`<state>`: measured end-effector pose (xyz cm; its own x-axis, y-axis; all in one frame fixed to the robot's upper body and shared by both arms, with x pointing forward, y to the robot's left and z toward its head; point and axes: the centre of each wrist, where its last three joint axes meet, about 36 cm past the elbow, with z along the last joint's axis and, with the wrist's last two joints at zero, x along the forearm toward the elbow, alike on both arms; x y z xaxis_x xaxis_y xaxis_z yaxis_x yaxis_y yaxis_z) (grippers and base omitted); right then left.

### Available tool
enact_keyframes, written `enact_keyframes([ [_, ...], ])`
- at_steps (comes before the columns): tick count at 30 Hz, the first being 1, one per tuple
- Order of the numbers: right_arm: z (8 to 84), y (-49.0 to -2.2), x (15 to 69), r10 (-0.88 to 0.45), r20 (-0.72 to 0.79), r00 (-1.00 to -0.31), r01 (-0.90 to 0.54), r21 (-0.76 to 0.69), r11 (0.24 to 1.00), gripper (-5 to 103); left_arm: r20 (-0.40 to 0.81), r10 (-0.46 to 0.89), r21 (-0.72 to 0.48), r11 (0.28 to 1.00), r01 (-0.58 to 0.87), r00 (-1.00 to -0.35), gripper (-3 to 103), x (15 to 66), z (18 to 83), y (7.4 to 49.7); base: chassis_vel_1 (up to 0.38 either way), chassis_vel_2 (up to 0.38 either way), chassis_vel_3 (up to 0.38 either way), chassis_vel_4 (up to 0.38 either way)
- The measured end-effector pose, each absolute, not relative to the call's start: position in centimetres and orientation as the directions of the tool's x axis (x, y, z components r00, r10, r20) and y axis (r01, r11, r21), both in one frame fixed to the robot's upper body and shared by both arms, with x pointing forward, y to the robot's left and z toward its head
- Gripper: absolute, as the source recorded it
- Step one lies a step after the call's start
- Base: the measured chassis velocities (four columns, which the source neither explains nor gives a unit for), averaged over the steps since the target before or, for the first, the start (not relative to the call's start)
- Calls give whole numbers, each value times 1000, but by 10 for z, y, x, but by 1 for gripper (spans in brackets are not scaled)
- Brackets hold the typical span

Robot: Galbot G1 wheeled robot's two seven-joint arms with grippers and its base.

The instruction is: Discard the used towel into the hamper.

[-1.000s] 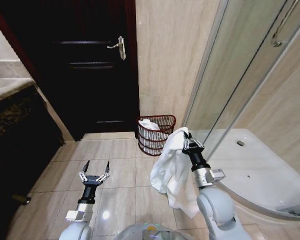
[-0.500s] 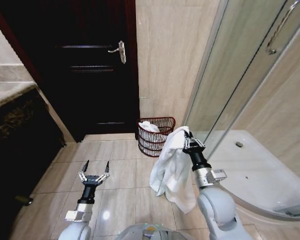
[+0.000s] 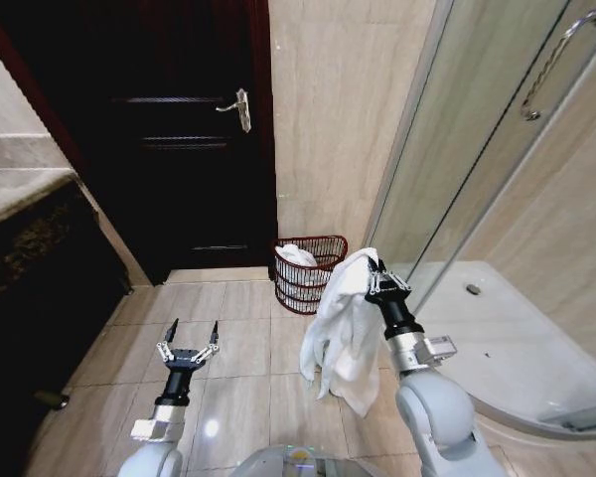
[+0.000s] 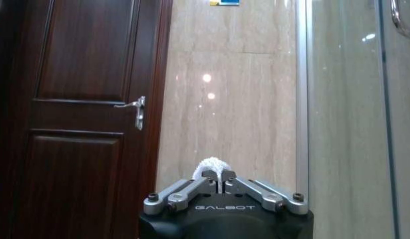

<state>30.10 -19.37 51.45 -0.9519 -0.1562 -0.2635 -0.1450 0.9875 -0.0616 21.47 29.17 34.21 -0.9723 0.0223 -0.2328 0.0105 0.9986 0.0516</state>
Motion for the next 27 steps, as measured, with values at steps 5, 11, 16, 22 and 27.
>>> enact_keyframes([
  [5, 515, -195, 301, -157, -262, -952, -145, -66, 987, 2, -233, 22, 51, 999, 11, -972, 100, 214, 342, 290, 0, 0, 0, 0],
  [11, 517, -195, 303, -155, -264, -952, -144, -60, 988, 2, -232, 21, 52, 999, 10, -972, 100, 214, 342, 289, 0, 0, 0, 0],
  [16, 517, -196, 305, -157, -263, -952, -147, -57, 987, 2, -231, 19, 51, 999, 8, -973, 100, 214, 342, 287, 0, 0, 0, 0],
  [22, 515, -195, 308, -157, -264, -952, -149, -50, 988, 2, -228, 17, 50, 999, 5, -974, 100, 214, 341, 286, 0, 0, 0, 0],
  [27, 513, -195, 309, -152, -254, -955, -140, -64, 988, 2, -224, 16, 52, 999, 4, -975, 100, 213, 340, 286, 0, 0, 0, 0],
])
